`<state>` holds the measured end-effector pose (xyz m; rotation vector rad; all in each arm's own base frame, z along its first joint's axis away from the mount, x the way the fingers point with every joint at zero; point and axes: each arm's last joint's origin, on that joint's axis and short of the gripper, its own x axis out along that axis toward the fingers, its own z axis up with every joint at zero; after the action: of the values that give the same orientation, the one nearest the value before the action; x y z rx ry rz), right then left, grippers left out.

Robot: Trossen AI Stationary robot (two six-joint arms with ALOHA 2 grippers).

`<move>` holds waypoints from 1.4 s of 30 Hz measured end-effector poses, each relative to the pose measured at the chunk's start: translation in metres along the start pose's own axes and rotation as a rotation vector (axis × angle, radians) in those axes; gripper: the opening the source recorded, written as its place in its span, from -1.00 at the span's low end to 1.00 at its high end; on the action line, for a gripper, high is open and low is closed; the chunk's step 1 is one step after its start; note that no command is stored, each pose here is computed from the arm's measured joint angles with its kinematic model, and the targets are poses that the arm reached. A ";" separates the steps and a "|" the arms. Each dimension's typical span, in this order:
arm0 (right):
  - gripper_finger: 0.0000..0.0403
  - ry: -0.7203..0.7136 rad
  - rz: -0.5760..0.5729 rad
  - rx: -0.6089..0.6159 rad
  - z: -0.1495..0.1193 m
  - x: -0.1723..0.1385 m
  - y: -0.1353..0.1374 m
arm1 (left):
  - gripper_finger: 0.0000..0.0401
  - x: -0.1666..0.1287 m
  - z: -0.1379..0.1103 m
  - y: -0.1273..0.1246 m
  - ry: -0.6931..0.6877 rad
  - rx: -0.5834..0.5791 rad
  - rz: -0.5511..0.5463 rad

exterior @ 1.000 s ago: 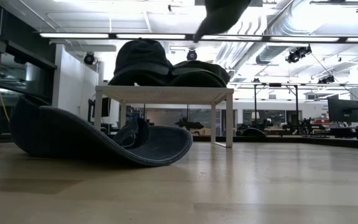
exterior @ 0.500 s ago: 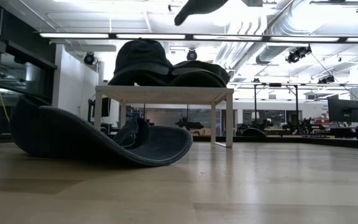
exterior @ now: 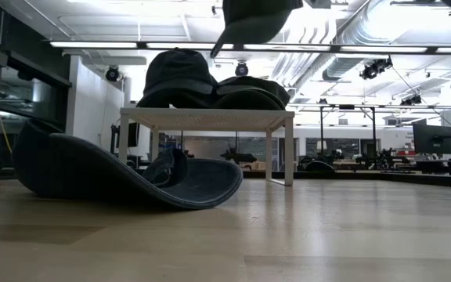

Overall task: Pick & Place hat
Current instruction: Stack the gray cap on top of the other gray cap on the shelf

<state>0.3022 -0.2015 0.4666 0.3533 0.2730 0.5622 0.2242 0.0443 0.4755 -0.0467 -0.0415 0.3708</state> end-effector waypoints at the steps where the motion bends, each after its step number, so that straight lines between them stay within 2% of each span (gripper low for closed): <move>1: -0.90 0.002 0.000 0.003 -0.002 0.000 -0.004 | 0.15 0.000 0.000 0.000 0.004 -0.009 -0.017; 9: -0.90 0.012 -0.017 0.031 -0.012 -0.002 -0.025 | 0.15 0.000 -0.004 -0.002 0.042 -0.035 -0.062; 17: -0.90 0.022 0.029 0.008 -0.019 -0.008 -0.026 | 0.15 0.000 -0.004 -0.002 0.048 -0.061 -0.084; 27: -0.90 0.011 0.016 -0.085 -0.021 -0.019 -0.029 | 0.15 0.000 -0.004 -0.003 0.049 -0.084 -0.093; 32: -0.90 0.014 0.012 -0.089 -0.021 -0.019 -0.031 | 0.15 0.000 -0.004 -0.003 0.051 -0.113 -0.091; 36: -0.90 0.018 0.005 -0.088 -0.020 -0.018 -0.025 | 0.15 0.000 -0.004 -0.002 0.049 -0.129 -0.078; 42: -0.90 0.029 0.054 -0.127 -0.014 -0.010 0.005 | 0.15 0.023 -0.012 -0.007 0.037 -0.017 -0.089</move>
<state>0.2872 -0.1996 0.4577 0.2306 0.2547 0.6347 0.2485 0.0459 0.4641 -0.0686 -0.0098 0.2802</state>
